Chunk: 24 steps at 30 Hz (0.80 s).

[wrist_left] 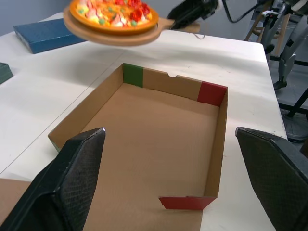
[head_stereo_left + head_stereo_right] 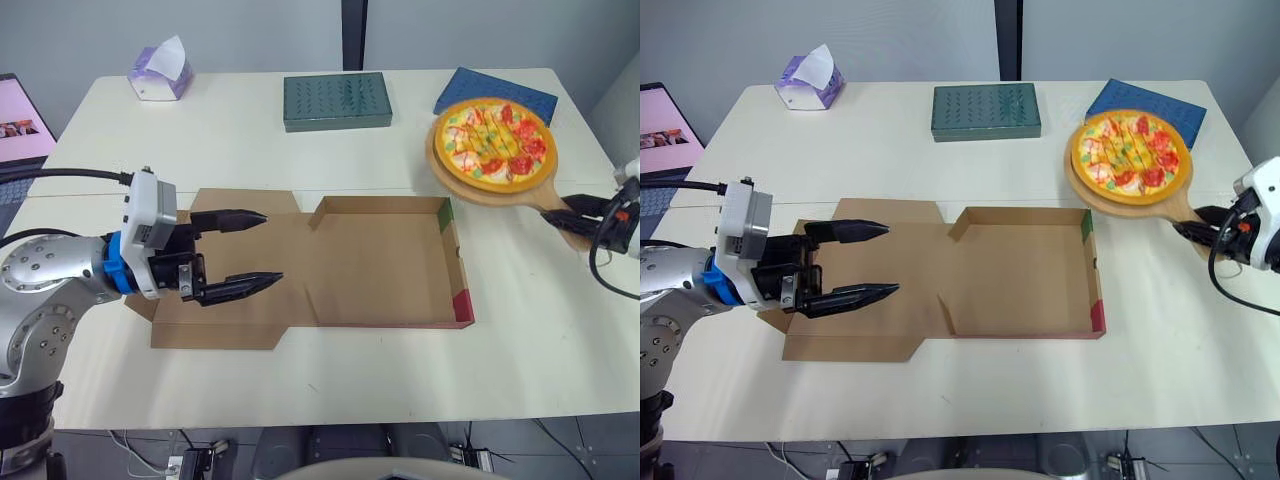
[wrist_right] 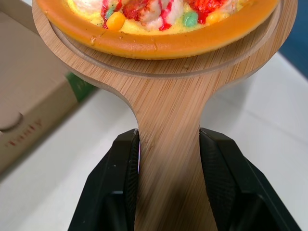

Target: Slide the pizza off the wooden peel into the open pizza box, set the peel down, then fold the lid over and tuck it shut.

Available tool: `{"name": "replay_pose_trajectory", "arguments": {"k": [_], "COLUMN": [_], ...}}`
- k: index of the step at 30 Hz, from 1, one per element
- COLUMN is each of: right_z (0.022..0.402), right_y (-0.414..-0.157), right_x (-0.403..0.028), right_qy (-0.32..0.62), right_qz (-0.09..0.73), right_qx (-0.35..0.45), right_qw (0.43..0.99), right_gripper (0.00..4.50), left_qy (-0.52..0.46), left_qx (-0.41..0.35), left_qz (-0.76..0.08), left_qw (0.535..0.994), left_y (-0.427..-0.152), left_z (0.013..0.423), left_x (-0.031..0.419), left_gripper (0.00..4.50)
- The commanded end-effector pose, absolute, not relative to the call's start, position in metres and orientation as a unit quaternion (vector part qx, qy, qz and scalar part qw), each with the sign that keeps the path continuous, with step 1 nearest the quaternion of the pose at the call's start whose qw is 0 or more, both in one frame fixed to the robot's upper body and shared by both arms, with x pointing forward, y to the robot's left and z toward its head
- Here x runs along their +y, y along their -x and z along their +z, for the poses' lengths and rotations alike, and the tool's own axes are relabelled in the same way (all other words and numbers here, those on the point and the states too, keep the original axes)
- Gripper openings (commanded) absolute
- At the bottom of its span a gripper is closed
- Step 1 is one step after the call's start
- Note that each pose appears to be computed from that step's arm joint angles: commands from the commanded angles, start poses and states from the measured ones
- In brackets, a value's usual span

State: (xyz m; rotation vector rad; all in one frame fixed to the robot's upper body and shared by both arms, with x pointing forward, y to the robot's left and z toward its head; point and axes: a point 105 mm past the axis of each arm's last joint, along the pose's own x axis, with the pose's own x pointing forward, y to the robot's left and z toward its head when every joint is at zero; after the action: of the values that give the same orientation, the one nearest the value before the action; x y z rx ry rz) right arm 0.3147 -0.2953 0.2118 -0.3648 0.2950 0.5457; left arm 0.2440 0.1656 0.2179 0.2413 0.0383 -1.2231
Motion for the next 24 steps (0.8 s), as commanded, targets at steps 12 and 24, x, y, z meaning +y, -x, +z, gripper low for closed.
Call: {"name": "replay_pose_trajectory", "arguments": {"k": [12,24], "right_z": [0.237,0.241], "right_y": [-0.308,-0.312], "right_x": [-0.245,-0.23], "right_qy": [0.279,0.343], "right_qz": [0.365,0.387], "right_qx": [0.105,0.081], "right_qw": [0.882,0.852], "right_gripper": [1.59,1.59], "left_qy": [-0.143,-0.146], "left_qx": [0.014,0.014], "left_qz": [-0.535,-0.528], "left_qw": [0.832,0.837], "left_y": [-0.237,-0.231], "left_z": [0.216,0.217], "left_x": [0.183,0.184], "left_gripper": [4.5,4.5]}}
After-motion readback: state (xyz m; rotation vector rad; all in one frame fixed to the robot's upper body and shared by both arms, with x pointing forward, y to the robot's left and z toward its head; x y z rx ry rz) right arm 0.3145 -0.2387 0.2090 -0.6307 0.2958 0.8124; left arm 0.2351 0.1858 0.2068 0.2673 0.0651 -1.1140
